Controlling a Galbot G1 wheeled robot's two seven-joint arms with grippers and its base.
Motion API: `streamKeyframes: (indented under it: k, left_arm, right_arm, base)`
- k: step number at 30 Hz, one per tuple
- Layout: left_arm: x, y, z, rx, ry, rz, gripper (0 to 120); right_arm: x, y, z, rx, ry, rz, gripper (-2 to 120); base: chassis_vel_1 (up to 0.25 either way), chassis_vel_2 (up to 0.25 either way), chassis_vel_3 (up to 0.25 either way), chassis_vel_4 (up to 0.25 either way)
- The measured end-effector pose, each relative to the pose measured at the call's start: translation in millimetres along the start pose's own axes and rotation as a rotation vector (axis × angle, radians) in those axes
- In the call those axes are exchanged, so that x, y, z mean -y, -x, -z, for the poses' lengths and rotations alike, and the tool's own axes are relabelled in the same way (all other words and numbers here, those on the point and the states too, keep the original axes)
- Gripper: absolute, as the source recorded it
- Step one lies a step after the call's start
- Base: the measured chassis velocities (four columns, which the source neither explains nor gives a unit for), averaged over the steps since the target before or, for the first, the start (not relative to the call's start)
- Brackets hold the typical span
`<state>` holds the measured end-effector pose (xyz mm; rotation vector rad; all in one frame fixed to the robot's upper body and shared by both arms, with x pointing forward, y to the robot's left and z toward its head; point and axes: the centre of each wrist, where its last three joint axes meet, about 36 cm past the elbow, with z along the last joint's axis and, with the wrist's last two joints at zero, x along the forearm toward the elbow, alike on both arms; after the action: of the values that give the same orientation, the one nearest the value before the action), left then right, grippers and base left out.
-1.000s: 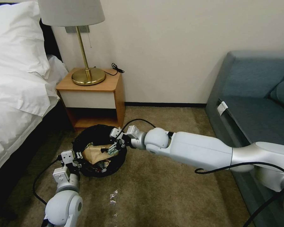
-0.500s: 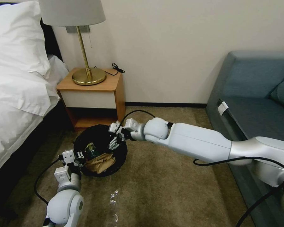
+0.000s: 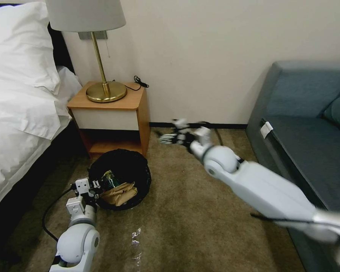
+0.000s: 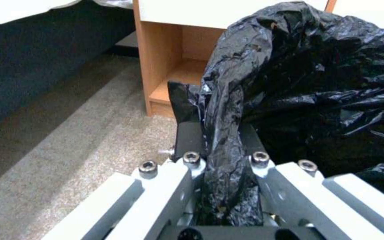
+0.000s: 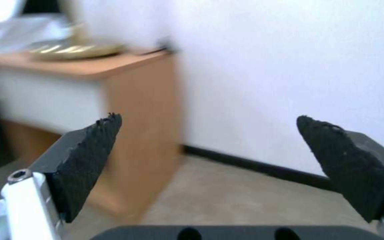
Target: Pick up the trash bin, then pick up the garbage on the floor and place it into the trash bin.
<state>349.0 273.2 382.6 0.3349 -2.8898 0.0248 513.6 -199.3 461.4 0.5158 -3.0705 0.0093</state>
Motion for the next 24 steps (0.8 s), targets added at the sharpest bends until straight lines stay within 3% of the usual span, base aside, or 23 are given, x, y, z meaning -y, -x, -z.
streamKeyframes:
  k: [2, 6, 8, 14, 24]
  left_arm:
    - [-0.3, 0.9, 0.1, 0.001, 0.006, -0.010, 4]
    - [-1.3, 1.8, 1.1, 0.006, 0.011, -0.024, 4]
    - [-6.2, 4.2, 3.2, 0.023, 0.026, -0.059, 4]
    - [-10.7, 6.7, 4.1, 0.038, 0.034, -0.097, 4]
    - [-4.4, 20.1, 2.8, 0.041, -0.059, -0.077, 4]
  right_arm:
    - [16, -17, -9, 0.028, 0.034, -0.110, 100]
    - [24, -34, -22, 0.036, 0.060, -0.178, 100]
    - [33, -59, -42, 0.073, 0.085, -0.260, 100]
    - [36, -80, -64, 0.124, 0.104, -0.311, 100]
    - [36, -104, -85, 0.151, 0.123, -0.346, 100]
  base:
    - [0.000, 0.000, 0.000, 0.000]
    - [0.000, 0.000, 0.000, 0.000]
    - [0.000, 0.000, 0.000, 0.000]
    - [0.000, 0.000, 0.000, 0.000]
    - [0.000, 0.000, 0.000, 0.000]
